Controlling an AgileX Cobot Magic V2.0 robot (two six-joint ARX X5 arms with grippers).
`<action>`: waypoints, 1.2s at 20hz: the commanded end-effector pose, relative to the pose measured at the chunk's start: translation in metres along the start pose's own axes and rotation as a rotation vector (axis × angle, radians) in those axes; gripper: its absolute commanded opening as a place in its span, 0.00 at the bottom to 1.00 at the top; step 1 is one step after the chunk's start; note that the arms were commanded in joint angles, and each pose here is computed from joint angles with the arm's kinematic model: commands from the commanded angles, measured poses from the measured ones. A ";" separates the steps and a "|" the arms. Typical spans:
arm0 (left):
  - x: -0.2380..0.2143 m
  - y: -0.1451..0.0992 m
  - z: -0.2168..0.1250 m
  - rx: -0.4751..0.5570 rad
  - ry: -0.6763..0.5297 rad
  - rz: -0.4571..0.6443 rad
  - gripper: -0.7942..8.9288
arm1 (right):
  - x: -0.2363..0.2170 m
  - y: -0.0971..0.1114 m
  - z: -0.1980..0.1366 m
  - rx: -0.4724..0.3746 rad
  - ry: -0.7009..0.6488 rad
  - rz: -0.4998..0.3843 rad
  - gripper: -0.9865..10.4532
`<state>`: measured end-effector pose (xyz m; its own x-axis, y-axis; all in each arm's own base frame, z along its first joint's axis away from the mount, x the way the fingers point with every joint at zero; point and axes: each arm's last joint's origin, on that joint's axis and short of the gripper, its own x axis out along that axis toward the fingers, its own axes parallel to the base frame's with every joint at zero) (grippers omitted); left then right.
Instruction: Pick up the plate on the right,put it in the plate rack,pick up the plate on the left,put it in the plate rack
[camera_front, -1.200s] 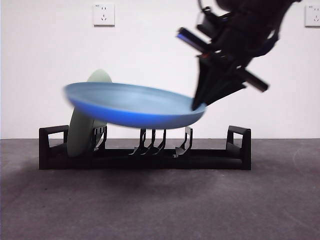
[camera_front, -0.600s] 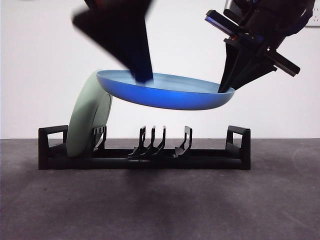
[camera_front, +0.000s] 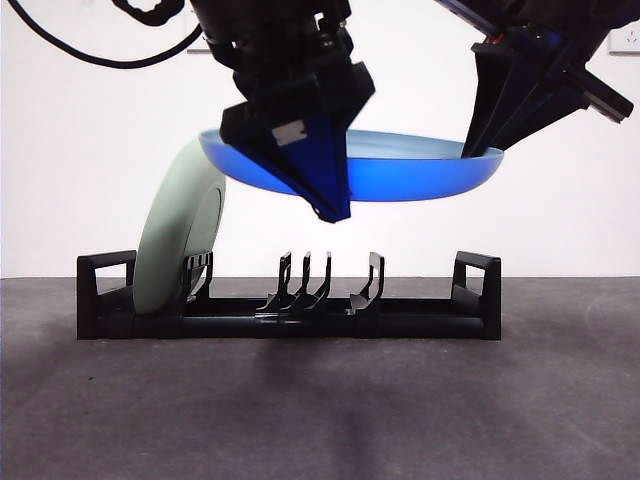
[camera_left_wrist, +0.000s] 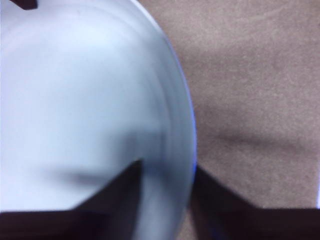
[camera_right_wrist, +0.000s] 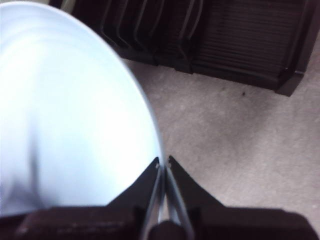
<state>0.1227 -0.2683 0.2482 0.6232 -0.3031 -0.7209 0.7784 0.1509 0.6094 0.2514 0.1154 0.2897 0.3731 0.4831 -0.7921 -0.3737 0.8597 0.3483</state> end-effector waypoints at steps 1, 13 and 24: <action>0.002 0.000 0.000 0.002 -0.006 -0.015 0.07 | -0.007 0.003 -0.001 -0.013 -0.024 0.015 0.08; 0.001 0.011 0.021 -0.291 -0.289 -0.092 0.07 | -0.081 -0.010 -0.002 -0.008 -0.365 -0.144 0.28; 0.022 0.127 -0.018 -0.986 -0.757 -0.152 0.07 | -0.119 -0.016 -0.007 0.022 -0.565 -0.286 0.28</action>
<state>0.2366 -0.2373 0.3048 0.5805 -0.7901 -0.1969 0.7779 0.6096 -0.1523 0.2062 0.0432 0.3747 0.8460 0.2442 -0.4740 -0.1771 0.9672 0.1821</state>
